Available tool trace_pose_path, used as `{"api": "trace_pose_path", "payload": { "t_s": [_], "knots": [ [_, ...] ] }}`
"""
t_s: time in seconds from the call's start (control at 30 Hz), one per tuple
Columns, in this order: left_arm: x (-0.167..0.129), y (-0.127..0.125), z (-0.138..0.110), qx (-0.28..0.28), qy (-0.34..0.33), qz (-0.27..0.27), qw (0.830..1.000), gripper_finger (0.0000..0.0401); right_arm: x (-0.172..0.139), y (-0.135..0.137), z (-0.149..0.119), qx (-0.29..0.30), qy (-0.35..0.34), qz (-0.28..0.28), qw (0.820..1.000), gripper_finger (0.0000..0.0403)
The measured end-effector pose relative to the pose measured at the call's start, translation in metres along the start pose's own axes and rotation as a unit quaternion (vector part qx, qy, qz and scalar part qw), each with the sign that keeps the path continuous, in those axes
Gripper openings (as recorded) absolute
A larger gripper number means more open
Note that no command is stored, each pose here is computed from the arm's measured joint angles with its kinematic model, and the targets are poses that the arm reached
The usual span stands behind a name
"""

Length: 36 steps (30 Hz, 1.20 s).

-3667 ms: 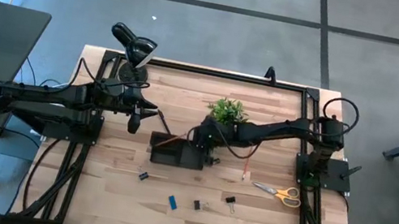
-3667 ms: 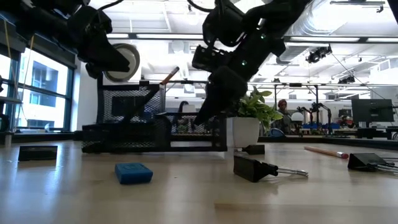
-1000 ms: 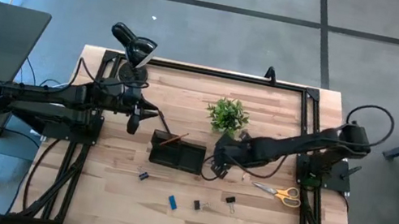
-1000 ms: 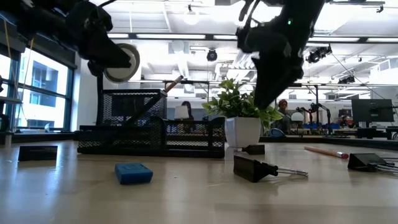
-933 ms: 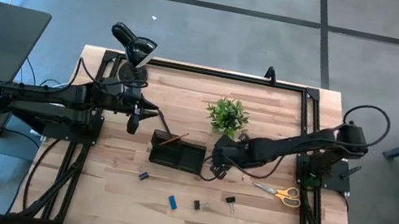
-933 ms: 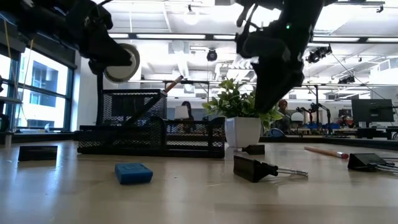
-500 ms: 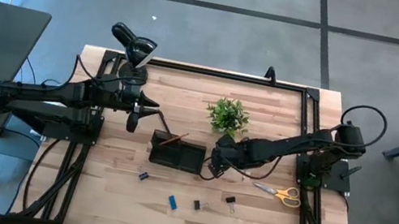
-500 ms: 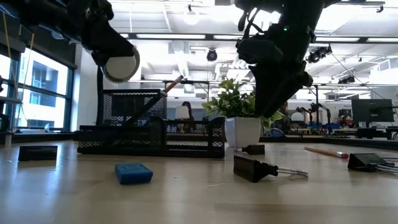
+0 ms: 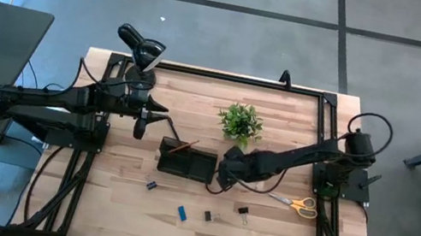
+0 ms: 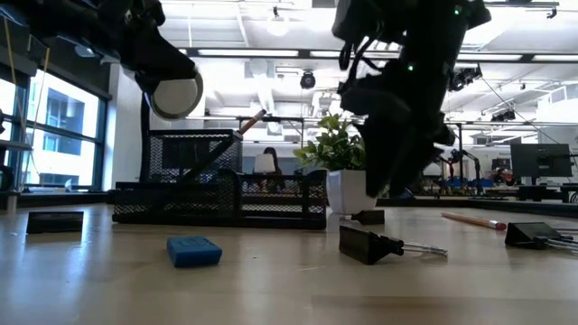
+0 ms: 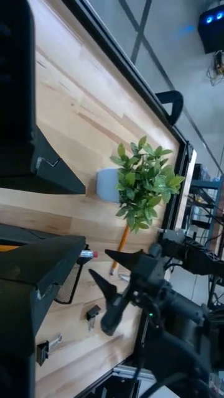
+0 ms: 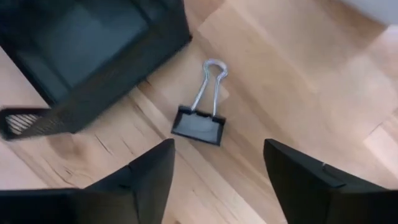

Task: Pick and place office supplies into organizer
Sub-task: Put the black binder clip into the black desk organizer

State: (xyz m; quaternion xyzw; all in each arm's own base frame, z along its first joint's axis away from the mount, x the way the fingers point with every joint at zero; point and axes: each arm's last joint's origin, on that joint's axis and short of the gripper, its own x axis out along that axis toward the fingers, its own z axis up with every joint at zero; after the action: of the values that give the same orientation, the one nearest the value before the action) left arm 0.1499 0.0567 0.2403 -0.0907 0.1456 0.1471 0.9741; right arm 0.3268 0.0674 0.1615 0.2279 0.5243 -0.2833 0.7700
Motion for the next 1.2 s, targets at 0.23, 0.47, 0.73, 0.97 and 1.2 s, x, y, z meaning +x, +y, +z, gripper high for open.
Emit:
{"api": "trace_pose_path", "payload": {
  "t_s": [0.23, 0.47, 0.73, 0.97, 1.2],
  "knots": [
    [0.000, 0.000, 0.001, 0.001, -0.003, 0.001, 1.000, 0.0106, 0.006, 0.003, 0.000, 0.000, -0.001, 0.008, 1.000, 0.0265],
    [0.000, 0.000, 0.001, 0.001, -0.003, 0.002, 1.000, 0.0106, 0.010, 0.004, 0.000, 0.000, -0.010, -0.001, 1.000, 0.0268],
    [0.000, 0.000, 0.000, 0.001, -0.002, 0.002, 1.000, 0.0106, 0.028, 0.009, -0.002, 0.004, -0.003, 0.003, 1.000, 0.0267],
    [0.000, 0.000, 0.000, 0.001, -0.002, 0.002, 1.000, 0.0106, 0.029, 0.008, -0.002, 0.013, -0.009, -0.009, 1.000, 0.0266],
    [0.000, 0.000, 0.000, 0.001, -0.002, 0.002, 1.000, 0.0106, 0.030, 0.007, -0.002, 0.022, -0.020, -0.019, 0.999, 0.0266]
  ]
}}
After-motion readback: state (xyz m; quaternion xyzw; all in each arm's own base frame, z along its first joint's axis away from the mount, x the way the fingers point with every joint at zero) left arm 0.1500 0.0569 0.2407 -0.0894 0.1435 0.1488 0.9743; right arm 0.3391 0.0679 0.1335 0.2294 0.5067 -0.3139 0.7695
